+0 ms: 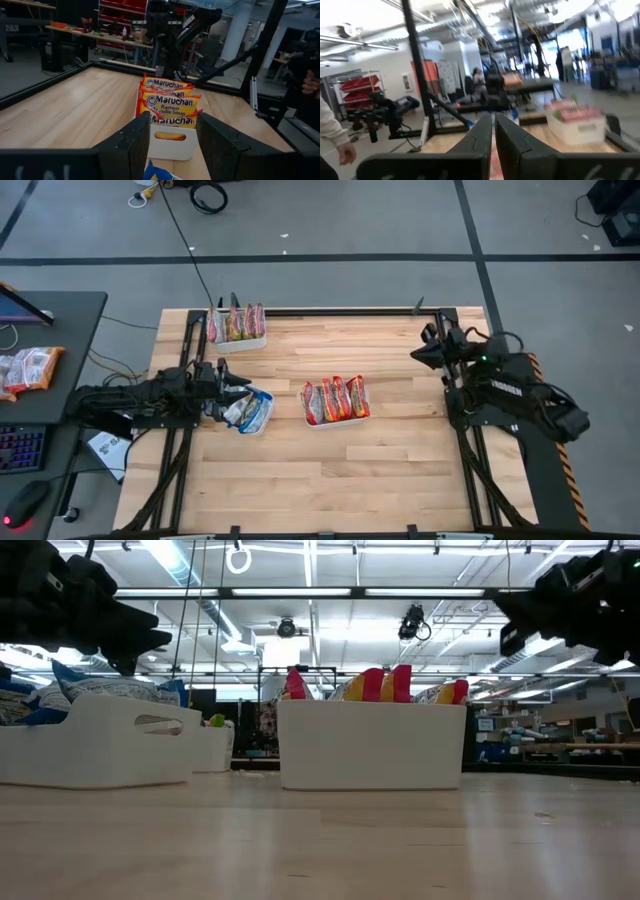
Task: Sort Maruchan noodles
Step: Return to Home Position
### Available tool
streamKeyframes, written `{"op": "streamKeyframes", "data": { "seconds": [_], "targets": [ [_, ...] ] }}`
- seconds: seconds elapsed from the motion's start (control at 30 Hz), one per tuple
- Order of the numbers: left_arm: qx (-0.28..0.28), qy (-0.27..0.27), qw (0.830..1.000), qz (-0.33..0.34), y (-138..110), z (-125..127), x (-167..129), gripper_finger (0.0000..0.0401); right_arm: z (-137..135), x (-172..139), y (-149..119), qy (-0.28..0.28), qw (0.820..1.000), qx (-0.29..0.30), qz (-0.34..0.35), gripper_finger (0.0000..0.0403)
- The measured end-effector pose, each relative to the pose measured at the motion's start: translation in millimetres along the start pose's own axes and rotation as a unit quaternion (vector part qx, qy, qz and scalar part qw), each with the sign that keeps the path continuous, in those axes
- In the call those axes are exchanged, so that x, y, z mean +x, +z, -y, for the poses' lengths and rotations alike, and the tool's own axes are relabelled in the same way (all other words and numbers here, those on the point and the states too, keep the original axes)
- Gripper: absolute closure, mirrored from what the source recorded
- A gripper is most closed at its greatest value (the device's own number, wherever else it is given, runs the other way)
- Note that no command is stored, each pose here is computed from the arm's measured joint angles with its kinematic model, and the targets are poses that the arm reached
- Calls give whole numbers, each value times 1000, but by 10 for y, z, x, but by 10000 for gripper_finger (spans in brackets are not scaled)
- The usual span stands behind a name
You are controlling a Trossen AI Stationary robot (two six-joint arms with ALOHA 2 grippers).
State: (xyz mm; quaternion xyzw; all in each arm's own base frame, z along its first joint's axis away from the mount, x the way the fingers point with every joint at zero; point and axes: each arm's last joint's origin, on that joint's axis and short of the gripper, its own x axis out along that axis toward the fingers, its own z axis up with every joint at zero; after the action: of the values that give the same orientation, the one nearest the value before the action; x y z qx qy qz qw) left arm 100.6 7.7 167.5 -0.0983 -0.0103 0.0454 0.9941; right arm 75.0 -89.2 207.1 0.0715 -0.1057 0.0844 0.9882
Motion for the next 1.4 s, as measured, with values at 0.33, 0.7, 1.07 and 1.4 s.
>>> {"op": "streamKeyframes", "data": {
  "seconds": [0.33,0.7,1.07,1.4],
  "targets": [
    [0,0,1000,0,1,0,0,236,-195,264,-115,18,999,38,31,375],
    [0,0,1000,0,1,0,0,236,-794,645,-416,-13,999,23,23,375],
    [0,0,1000,0,1,0,0,236,-972,410,-335,-3,999,38,37,375],
    [0,0,1000,4,10,2,6,236,-934,292,-381,33,999,23,3,375]
  ]
}}
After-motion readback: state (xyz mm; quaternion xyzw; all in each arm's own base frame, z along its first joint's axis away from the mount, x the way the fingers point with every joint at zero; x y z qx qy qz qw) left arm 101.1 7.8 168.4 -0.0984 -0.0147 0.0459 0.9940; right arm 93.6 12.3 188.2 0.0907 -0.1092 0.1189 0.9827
